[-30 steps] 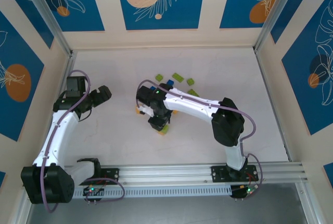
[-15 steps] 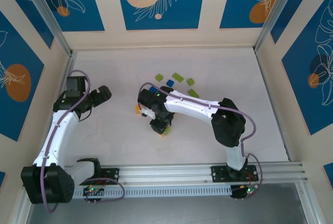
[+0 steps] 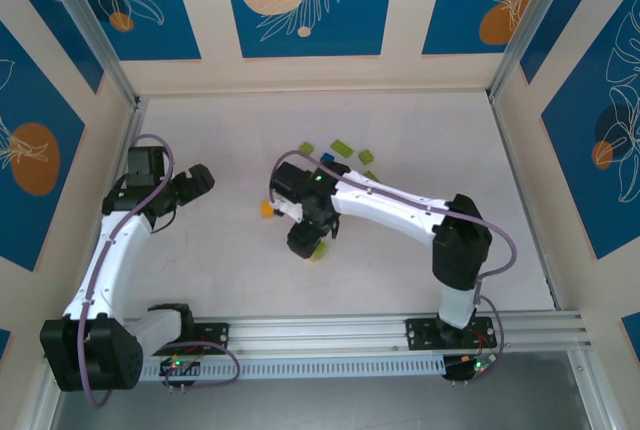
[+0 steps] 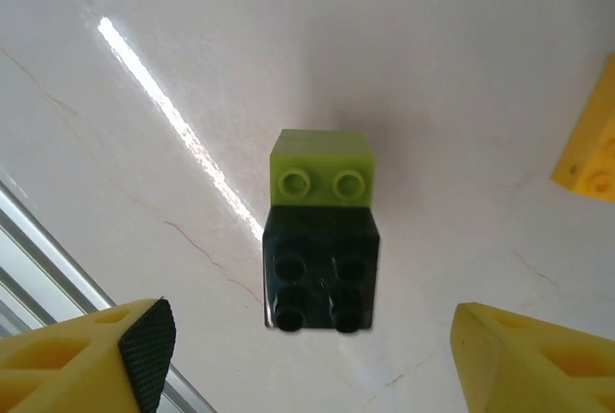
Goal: Assemble a carrot with lego
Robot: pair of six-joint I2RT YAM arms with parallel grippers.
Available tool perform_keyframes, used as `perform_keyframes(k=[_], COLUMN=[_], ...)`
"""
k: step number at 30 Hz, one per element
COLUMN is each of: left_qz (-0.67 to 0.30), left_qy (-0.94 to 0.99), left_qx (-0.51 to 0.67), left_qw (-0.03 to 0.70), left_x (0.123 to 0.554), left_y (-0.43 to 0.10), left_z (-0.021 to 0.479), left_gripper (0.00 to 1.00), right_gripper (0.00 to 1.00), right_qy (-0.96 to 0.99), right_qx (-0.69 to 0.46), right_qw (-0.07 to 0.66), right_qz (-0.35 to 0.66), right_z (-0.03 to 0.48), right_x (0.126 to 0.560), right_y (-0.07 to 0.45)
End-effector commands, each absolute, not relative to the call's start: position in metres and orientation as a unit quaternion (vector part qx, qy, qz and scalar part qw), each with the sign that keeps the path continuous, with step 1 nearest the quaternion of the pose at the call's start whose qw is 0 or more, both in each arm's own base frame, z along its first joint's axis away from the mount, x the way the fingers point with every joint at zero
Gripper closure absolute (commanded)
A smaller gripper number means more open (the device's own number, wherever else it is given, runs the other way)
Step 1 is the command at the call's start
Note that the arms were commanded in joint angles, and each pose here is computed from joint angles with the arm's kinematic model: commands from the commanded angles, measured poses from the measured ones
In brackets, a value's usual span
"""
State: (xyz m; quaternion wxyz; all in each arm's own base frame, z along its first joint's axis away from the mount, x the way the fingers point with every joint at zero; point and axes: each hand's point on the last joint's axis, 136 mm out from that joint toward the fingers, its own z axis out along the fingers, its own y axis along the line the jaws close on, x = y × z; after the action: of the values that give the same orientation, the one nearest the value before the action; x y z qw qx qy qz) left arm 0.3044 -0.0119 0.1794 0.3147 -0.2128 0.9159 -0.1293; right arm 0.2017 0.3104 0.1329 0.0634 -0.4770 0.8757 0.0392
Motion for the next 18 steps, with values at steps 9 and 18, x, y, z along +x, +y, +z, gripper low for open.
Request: perform_keyframes(k=[9,18], left_qz=[-0.142,-0.147], left_qy=[0.917,0.917], left_qx=[-0.203,-0.201], left_qw=[0.312,0.311], left_x=[0.301,0.302], left_y=[-0.016,-0.018], left_z=[0.180,0.179], left_gripper=[0.05,0.05], right_gripper=[0.21,0.22], right_qy=[0.940,0.960], right_qx=[-0.319,-0.260], right_qw=[0.114,0.104], right_qz=[-0.028,0.002], right_z=[0.154,0.090], right_x=[0.312,0.401], right_y=[0.204,0.157])
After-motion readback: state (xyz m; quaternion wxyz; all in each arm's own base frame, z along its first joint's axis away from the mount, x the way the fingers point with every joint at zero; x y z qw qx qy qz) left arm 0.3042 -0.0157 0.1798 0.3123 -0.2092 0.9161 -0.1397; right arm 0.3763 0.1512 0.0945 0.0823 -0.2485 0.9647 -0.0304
